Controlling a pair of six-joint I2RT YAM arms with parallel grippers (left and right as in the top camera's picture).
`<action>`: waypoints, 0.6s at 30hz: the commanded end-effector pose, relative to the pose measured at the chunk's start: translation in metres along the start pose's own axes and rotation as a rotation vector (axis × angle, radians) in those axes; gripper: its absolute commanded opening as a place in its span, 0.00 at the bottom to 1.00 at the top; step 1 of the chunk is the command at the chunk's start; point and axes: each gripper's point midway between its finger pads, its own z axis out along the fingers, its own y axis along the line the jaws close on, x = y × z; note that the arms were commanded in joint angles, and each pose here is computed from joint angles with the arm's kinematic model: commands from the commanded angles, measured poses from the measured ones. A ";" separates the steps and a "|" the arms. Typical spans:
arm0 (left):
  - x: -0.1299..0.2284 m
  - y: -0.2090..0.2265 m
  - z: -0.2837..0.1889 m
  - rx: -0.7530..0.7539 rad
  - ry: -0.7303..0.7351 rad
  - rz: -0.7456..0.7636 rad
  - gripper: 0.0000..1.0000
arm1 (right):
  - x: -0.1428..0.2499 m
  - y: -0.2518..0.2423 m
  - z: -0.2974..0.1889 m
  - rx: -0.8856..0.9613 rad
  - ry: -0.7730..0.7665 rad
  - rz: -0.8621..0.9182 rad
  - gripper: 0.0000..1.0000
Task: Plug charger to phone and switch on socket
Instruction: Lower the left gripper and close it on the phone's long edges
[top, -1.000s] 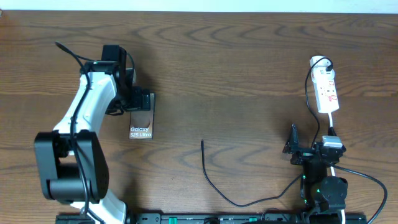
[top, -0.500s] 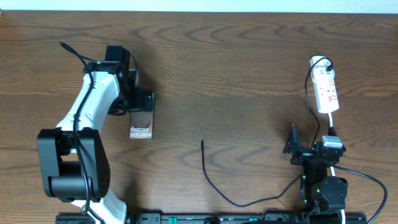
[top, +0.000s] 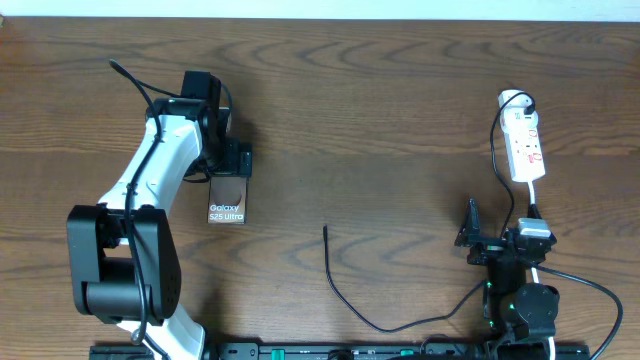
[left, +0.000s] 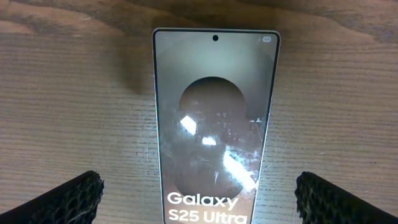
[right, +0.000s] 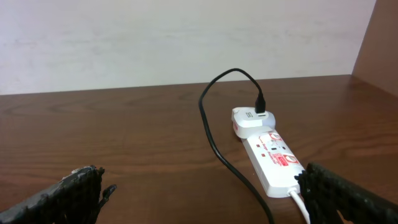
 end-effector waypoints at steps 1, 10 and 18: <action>0.003 0.004 0.008 -0.017 0.024 -0.022 1.00 | 0.001 0.000 0.000 -0.001 0.001 0.012 0.99; 0.006 0.004 0.028 -0.021 0.071 -0.021 1.00 | 0.000 0.000 0.000 -0.001 0.000 0.012 0.99; 0.008 0.004 0.037 -0.021 0.092 -0.021 1.00 | 0.001 0.000 0.000 0.000 0.005 0.011 0.99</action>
